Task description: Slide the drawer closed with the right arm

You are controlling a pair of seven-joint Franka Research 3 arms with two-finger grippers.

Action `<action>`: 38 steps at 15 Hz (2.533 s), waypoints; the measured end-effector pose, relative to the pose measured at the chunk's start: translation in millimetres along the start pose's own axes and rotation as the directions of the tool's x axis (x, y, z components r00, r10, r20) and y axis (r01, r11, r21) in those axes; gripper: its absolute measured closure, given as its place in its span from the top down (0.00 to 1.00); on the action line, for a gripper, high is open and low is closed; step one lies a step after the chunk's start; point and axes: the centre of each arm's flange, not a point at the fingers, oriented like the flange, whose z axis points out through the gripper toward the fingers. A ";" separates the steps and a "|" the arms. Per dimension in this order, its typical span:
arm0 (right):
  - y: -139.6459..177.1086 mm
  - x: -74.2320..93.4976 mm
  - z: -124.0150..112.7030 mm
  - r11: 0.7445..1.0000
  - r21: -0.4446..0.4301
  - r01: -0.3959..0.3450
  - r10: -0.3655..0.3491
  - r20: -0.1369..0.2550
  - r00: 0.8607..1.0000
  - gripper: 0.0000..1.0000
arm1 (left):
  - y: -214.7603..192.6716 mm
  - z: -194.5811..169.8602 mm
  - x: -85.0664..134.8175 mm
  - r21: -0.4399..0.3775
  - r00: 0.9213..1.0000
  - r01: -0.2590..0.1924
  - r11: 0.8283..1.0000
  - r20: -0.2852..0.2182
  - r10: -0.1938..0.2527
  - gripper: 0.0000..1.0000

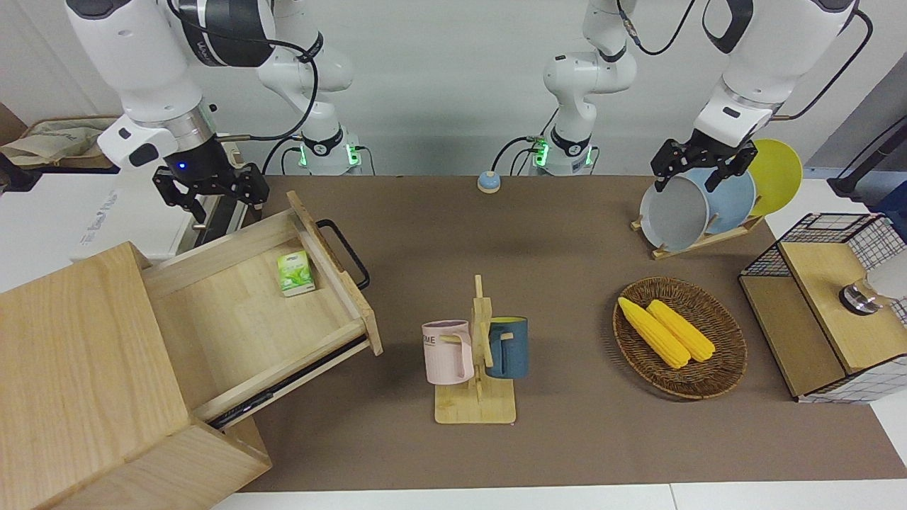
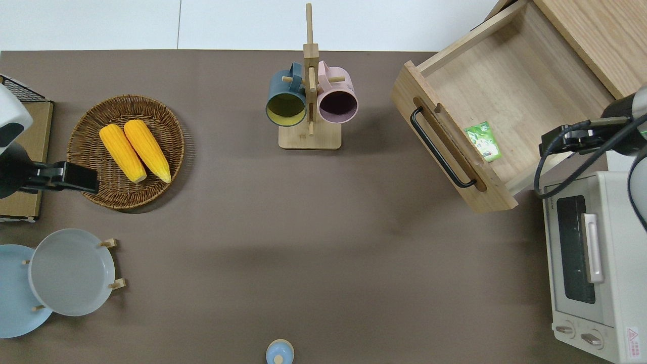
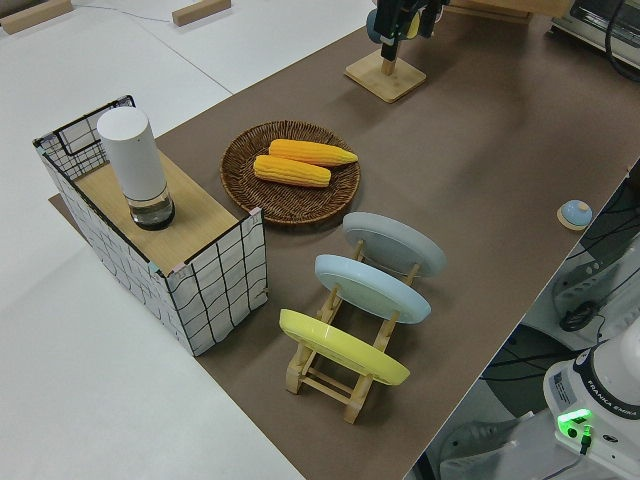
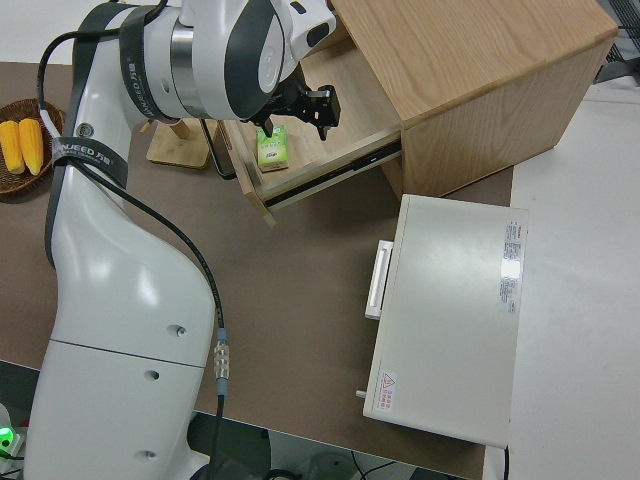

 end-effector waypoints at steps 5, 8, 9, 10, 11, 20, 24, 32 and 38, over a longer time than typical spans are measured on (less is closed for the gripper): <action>1.1 -1.1 0.6 1.000 -0.003 -0.001 0.001 0.009 1.000 0.15 | 0.0 0.0 0.0 0.000 1.000 0.000 1.000 0.000 0.000 1.00; 1.2 -3.4 0.0 1.000 -0.005 -0.001 0.001 0.020 1.000 0.01 | 0.0 0.0 0.0 0.000 1.000 0.000 1.000 0.000 0.000 1.00; 0.8 -4.9 0.0 1.000 -0.005 0.000 0.000 0.029 1.000 0.01 | 0.0 0.0 0.0 0.000 1.000 0.000 1.000 0.000 0.000 1.00; 0.3 -6.3 -1.0 1.000 -0.005 0.001 -0.001 0.034 0.999 0.01 | 0.0 0.0 0.0 0.000 1.000 0.000 1.000 0.000 0.000 1.00; -0.6 -7.8 -4.2 1.000 -0.005 0.002 -0.002 0.031 1.000 0.01 | 0.0 0.0 0.0 0.000 1.000 0.000 1.000 0.000 0.000 1.00; -30.7 -52.0 -63.8 1.000 -0.008 -0.003 0.003 0.005 1.000 0.01 | 0.0 0.0 0.0 0.000 1.000 0.000 1.000 0.000 0.000 1.00; -86.3 -57.2 -62.3 0.993 -0.005 -0.118 0.118 0.010 0.993 0.01 | 0.0 0.0 0.0 0.000 1.000 0.000 1.000 0.000 0.000 1.00; -182.8 -74.2 -59.0 0.939 0.007 -0.344 0.344 -0.002 0.939 0.01 | 0.0 0.0 0.0 0.000 1.000 0.000 1.000 0.000 0.000 1.00; -209.2 -66.0 -33.4 0.875 0.013 -0.485 0.485 0.005 0.875 0.01 | 0.0 0.0 0.0 0.000 1.000 0.000 1.000 0.000 0.000 1.00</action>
